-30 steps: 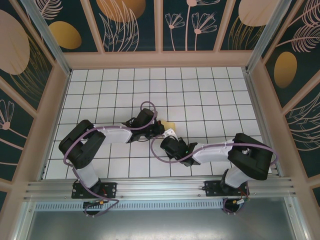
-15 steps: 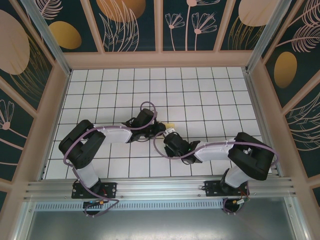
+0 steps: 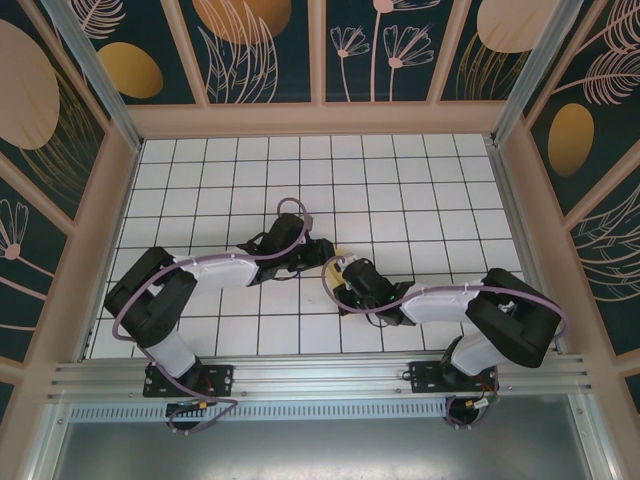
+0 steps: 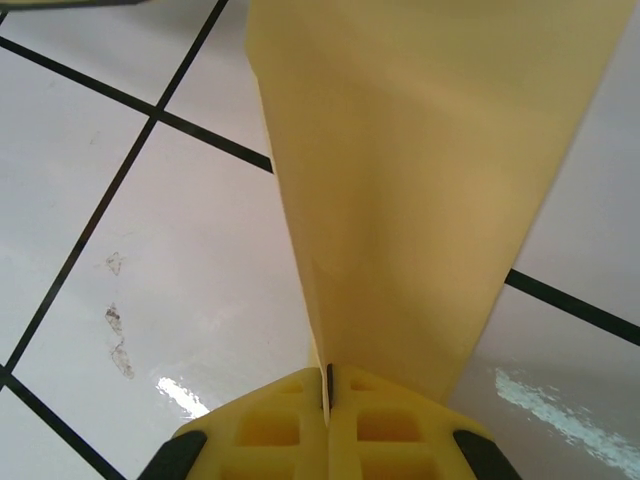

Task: Fold a paper plane with a square sheet of paper (pick it up from the middle)
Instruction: Fold the wing for the fifth time at the center of the table.

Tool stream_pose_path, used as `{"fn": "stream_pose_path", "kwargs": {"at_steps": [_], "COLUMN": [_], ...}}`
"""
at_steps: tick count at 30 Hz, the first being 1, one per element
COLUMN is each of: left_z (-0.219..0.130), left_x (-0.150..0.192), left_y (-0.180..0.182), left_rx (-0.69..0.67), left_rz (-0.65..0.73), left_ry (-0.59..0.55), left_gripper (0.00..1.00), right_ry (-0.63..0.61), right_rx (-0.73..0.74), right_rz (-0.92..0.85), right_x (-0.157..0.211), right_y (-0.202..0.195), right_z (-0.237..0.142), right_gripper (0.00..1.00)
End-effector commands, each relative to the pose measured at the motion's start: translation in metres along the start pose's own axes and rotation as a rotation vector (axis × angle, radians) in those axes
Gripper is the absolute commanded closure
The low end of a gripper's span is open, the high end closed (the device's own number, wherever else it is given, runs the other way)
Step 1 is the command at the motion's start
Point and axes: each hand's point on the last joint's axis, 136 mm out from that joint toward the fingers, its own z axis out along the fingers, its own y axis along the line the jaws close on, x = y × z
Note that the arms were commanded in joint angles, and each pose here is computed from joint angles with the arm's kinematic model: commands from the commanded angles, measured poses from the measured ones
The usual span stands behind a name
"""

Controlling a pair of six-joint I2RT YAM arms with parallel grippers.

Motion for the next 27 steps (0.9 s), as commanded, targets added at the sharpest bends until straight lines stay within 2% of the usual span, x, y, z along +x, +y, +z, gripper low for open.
{"fn": "stream_pose_path", "kwargs": {"at_steps": [1, 8, 10, 12, 17, 27], "left_z": [0.006, 0.009, -0.001, -0.008, -0.019, -0.001], "left_x": [0.006, 0.012, 0.005, 0.0, -0.004, 0.012], "left_y": [0.01, 0.022, 0.015, 0.012, 0.014, 0.021], "left_rx": [-0.017, -0.061, -0.05, -0.056, -0.075, -0.042], "left_rz": [-0.001, -0.012, -0.011, -0.008, -0.014, -0.046], "left_ry": [0.032, 0.052, 0.02, -0.005, -0.041, 0.032], "left_gripper": [0.49, 0.42, 0.37, 0.28, 0.25, 0.26], "right_ry": [0.004, -0.001, -0.001, -0.009, -0.023, -0.035], "right_rx": [0.014, 0.091, 0.103, 0.112, 0.132, 0.137], "right_rz": [-0.033, -0.103, -0.113, -0.123, -0.139, -0.18], "right_x": [0.004, 0.003, 0.003, 0.001, -0.002, -0.003], "right_y": [-0.001, -0.003, -0.003, -0.003, -0.003, 0.002], "right_z": [0.0, 0.005, 0.006, 0.006, 0.005, 0.006], "right_gripper": [0.96, 0.95, 0.96, 0.96, 0.96, 0.96]}}
